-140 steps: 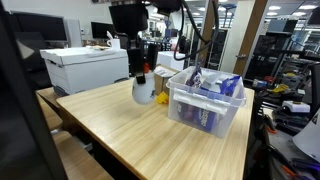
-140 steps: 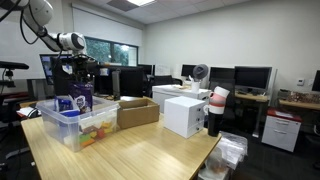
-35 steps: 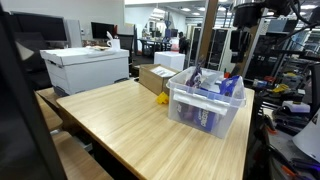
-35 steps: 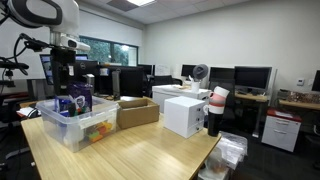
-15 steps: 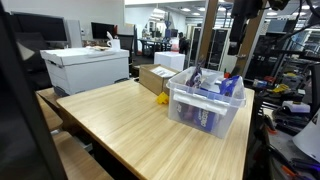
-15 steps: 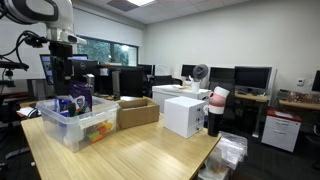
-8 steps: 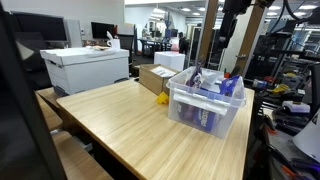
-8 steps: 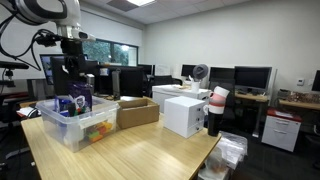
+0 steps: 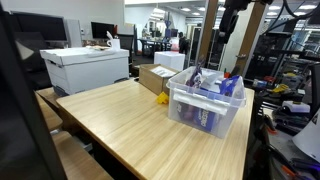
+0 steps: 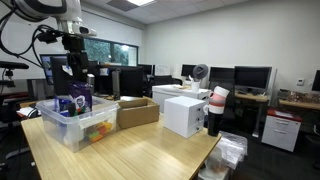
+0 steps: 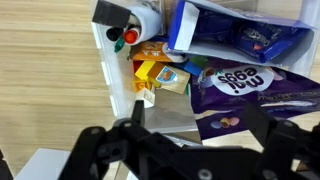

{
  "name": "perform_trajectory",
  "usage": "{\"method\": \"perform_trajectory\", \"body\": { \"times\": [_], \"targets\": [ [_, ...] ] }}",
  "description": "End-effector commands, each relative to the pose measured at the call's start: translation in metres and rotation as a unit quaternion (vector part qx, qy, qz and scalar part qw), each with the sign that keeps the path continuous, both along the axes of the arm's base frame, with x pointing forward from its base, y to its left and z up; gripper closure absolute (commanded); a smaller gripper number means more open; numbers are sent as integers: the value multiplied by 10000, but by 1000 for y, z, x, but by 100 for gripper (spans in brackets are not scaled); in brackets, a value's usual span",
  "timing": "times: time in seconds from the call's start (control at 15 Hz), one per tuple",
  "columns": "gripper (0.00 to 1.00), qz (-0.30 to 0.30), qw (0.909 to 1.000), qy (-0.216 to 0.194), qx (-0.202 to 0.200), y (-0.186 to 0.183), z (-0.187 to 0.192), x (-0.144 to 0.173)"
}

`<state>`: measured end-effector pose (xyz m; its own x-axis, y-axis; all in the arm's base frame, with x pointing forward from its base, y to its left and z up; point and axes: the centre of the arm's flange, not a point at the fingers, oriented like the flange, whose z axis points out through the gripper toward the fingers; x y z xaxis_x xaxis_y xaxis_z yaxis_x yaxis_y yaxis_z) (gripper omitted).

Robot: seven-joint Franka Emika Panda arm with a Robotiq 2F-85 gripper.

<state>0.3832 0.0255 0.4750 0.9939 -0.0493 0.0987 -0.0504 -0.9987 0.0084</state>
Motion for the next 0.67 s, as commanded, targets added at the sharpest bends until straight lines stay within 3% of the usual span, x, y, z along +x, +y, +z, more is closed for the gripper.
{"method": "perform_trajectory", "body": {
  "times": [0.0,0.4,0.6],
  "targets": [
    [0,85,10000,-46,14,-7,6,-12],
    [0,-82,9999,86,-13,-23,16,-21],
    [0,285,9993,194,-141,-29,21,-34]
  ]
}}
